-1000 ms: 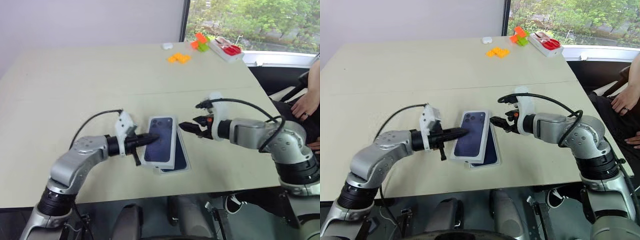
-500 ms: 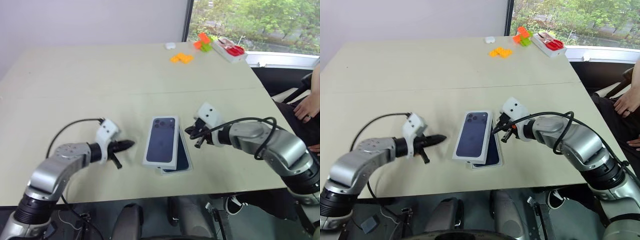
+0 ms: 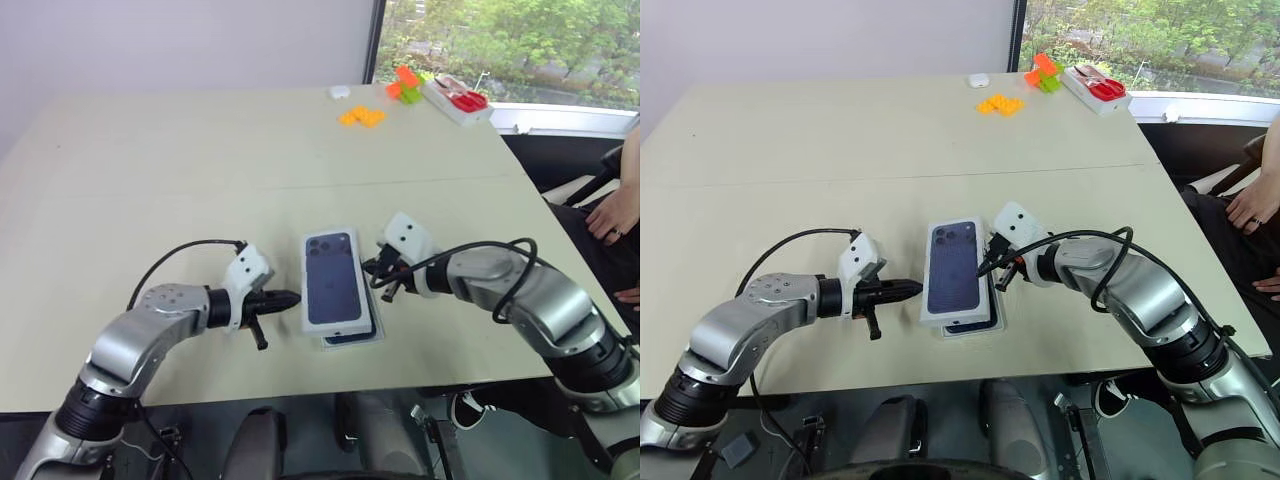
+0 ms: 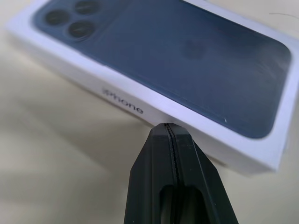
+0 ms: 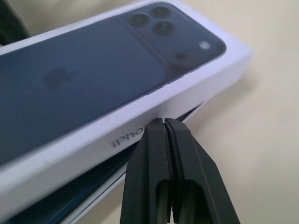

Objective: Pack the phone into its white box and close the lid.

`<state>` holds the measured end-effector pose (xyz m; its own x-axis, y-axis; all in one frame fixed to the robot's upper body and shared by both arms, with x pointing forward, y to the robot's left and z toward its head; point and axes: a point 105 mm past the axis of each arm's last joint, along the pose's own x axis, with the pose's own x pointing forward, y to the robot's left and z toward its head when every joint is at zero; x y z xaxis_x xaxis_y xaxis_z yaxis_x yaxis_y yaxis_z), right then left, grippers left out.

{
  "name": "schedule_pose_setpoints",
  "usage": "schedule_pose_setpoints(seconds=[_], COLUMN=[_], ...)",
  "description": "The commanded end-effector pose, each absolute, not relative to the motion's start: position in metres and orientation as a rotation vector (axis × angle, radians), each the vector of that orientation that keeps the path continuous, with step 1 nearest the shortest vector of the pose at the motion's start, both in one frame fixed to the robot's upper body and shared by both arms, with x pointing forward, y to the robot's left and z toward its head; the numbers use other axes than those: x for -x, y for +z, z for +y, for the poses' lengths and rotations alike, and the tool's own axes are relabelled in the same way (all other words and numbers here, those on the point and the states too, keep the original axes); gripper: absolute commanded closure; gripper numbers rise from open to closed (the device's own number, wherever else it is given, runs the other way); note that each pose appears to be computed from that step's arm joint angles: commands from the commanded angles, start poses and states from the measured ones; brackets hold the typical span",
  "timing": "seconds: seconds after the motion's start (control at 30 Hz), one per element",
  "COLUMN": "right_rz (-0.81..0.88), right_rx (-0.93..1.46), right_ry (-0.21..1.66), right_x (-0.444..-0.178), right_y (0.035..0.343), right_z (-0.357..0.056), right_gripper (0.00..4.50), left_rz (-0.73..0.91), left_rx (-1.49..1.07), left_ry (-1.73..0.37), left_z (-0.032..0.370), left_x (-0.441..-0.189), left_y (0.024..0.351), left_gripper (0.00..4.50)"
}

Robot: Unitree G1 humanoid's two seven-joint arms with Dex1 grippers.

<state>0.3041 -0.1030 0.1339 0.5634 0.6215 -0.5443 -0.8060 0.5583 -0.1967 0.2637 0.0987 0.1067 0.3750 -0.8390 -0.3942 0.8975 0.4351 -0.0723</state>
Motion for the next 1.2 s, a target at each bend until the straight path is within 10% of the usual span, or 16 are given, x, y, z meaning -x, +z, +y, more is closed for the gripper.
schedule_pose_setpoints(seconds=[0.03,1.2], right_rz=[0.396,0.485], right_rx=[0.470,0.500], right_ry=[0.917,1.103], right_x=[-0.297,-0.251], right_y=[0.145,0.136], right_z=[-0.096,-0.090], right_gripper=[4.42,4.42], left_rz=[0.373,0.336], left_rx=[-0.153,-0.185], left_ry=[-1.183,-1.202], left_z=[0.089,0.078], left_x=[-0.254,-0.263], left_y=[0.116,0.120], left_gripper=[4.50,4.50])
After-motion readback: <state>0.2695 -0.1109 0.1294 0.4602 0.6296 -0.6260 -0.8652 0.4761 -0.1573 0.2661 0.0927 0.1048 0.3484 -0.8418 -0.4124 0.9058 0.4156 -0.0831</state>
